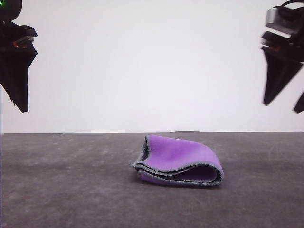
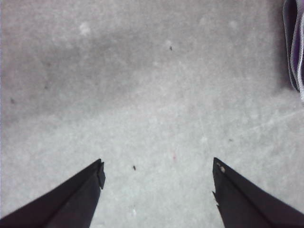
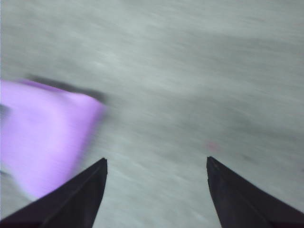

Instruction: Fold clothes

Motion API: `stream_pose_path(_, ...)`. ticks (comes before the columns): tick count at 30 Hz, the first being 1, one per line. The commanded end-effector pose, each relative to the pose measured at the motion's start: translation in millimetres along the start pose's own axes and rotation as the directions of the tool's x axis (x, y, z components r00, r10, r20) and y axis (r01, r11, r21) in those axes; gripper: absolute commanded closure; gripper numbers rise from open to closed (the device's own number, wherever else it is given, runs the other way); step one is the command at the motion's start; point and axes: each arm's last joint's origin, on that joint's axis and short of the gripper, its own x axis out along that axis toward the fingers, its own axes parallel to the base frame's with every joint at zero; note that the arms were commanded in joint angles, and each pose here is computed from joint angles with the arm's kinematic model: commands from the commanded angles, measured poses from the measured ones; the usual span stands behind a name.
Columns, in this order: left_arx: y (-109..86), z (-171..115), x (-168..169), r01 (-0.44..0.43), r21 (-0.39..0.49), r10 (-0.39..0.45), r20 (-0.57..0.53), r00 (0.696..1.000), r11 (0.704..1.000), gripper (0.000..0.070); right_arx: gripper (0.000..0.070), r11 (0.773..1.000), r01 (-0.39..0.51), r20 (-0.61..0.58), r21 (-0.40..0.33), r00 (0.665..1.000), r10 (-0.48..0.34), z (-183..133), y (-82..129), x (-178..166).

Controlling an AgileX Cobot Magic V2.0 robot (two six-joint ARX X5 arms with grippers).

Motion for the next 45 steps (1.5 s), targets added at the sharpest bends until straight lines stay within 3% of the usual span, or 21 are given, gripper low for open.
stream_pose_path(1,-0.3,3,-1,0.005,0.011,-0.005,0.011,1.000,1.000,0.0264,0.0282,0.999,0.007,0.015,-0.045,1.000,-0.007,4,0,-2)
stream_pose_path(8,-0.3,3,-1,0.005,0.010,-0.005,0.008,1.000,1.000,0.0265,0.0305,0.999,0.010,0.019,-0.044,1.000,-0.009,4,-1,-4)
stream_pose_path(9,-0.3,3,-1,0.005,0.010,-0.005,0.008,1.000,1.000,0.0265,0.0322,0.999,0.010,0.018,-0.044,1.000,-0.009,4,-1,-4)
stream_pose_path(11,-0.4,3,-1,0.005,0.009,-0.005,0.007,1.000,1.000,0.0304,0.0441,0.999,0.010,0.017,-0.045,1.000,-0.009,4,-1,-4)
stream_pose_path(12,-0.4,3,-1,0.005,0.009,-0.005,0.006,1.000,1.000,0.0370,0.0554,0.999,0.009,0.016,-0.048,1.000,-0.008,4,-1,-4)
stream_pose_path(14,-0.4,3,-1,0.005,0.009,-0.005,0.003,1.000,1.000,0.0649,0.0698,0.998,0.009,0.016,-0.057,1.000,-0.008,4,0,-4)
stream_pose_path(17,-0.4,3,-1,0.005,0.007,-0.005,0.004,1.000,1.000,0.0693,0.0693,0.998,0.009,0.013,-0.057,1.000,-0.008,3,-1,-4)
stream_pose_path(36,-0.3,3,-1,0.005,0.004,-0.005,0.011,1.000,1.000,0.0684,0.0693,0.998,0.022,0.034,-0.058,0.999,-0.021,5,-1,-4)
stream_pose_path(38,0.0,4,-1,-0.008,0.039,0.007,0.016,1.000,0.999,0.0684,0.0693,0.998,0.022,0.034,-0.058,0.999,-0.021,5,-1,-4)
stream_pose_path(42,0.3,-2,-8,-0.053,0.082,0.041,0.145,0.989,0.995,0.0684,0.0693,0.998,0.022,0.034,-0.058,0.999,-0.021,5,-1,-4)
stream_pose_path(44,0.6,-12,-10,-0.078,0.076,0.053,0.289,0.956,0.994,0.0684,0.0693,0.998,0.022,0.034,-0.058,0.999,-0.021,5,-1,-4)
stream_pose_path(45,1.0,-19,-9,-0.087,0.072,0.054,0.377,0.925,0.994,0.0684,0.0693,0.998,0.022,0.034,-0.058,0.999,-0.021,5,-1,-4)
